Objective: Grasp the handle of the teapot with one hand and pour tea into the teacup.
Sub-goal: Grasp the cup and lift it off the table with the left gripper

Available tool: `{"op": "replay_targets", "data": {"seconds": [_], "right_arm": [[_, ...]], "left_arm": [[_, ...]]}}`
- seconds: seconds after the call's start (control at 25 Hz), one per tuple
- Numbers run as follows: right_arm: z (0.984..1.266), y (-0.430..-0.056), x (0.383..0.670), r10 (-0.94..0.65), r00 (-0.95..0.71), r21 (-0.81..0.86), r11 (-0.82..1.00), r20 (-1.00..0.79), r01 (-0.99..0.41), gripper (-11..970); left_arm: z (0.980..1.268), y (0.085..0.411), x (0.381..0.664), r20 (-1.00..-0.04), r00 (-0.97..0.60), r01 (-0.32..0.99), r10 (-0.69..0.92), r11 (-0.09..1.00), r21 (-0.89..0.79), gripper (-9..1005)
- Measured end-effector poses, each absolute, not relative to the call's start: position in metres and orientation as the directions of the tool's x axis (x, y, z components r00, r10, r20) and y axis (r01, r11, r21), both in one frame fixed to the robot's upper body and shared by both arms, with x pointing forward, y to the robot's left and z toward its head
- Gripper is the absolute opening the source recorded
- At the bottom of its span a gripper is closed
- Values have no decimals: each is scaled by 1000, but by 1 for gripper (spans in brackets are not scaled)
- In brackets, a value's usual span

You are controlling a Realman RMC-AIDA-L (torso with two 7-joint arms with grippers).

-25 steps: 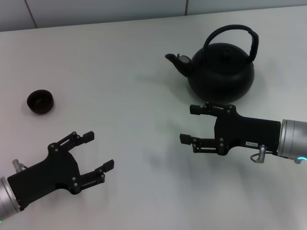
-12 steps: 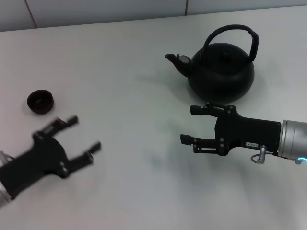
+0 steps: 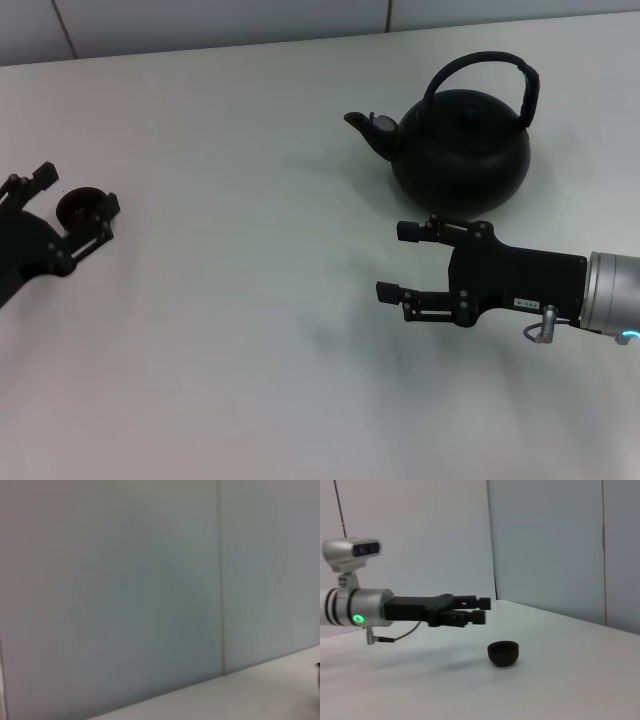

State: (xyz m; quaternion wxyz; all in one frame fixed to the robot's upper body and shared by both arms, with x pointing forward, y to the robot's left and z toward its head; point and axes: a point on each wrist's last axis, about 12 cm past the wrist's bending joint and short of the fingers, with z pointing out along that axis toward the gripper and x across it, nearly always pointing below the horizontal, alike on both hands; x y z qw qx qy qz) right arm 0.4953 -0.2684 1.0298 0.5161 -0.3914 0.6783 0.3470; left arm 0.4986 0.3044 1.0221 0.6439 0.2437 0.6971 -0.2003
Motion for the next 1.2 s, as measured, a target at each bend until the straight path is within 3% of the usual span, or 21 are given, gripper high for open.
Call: {"op": "replay_targets", "data": {"seconds": [0.36,1.2], "right_arm": [[1031,-268,496,-168,-162,71,449,-972,-891,823],[1032,-267,495,-160,-157,72,439,-974,-895,824]], "left_arm": [[1018,296,527,-978,-157,573,140,819,25,847],[1009,301,536,-944,-262,527,199,849,32,786]]}}
